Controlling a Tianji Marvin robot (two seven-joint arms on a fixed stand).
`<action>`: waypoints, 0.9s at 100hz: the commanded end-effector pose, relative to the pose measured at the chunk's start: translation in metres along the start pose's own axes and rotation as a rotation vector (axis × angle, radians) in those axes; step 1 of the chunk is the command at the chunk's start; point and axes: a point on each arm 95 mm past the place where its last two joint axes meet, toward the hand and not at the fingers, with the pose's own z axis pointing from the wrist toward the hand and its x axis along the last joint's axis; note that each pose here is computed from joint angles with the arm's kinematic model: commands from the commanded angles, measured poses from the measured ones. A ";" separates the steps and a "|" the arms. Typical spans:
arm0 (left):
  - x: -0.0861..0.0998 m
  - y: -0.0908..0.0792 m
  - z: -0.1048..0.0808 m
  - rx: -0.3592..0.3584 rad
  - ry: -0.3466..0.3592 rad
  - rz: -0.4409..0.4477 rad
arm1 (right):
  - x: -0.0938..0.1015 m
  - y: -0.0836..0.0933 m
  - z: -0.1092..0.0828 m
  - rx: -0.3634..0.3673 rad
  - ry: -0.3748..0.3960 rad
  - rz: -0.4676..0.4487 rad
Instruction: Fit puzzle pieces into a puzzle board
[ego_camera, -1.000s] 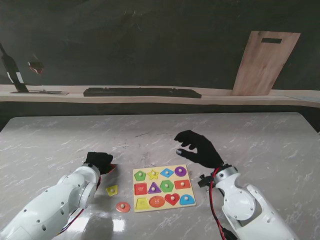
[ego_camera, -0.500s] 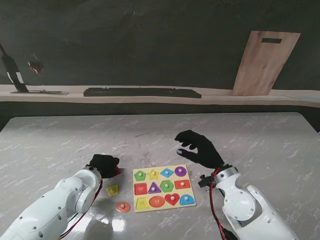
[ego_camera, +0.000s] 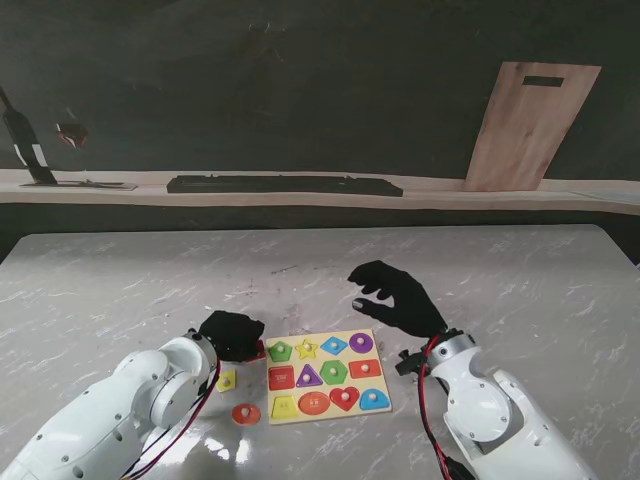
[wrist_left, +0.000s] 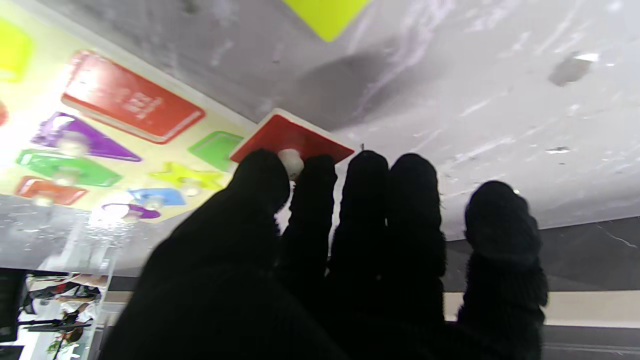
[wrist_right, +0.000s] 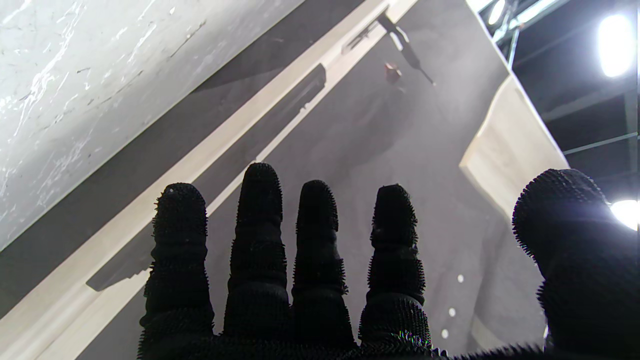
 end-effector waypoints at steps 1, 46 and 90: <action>0.012 -0.002 -0.001 -0.006 0.037 -0.004 | 0.002 -0.004 -0.001 0.007 0.007 0.006; 0.041 0.004 -0.003 -0.055 0.122 -0.029 | 0.002 -0.005 -0.001 0.008 0.008 0.004; 0.047 0.013 0.003 -0.064 0.151 0.011 | 0.002 -0.005 -0.002 0.009 0.008 -0.001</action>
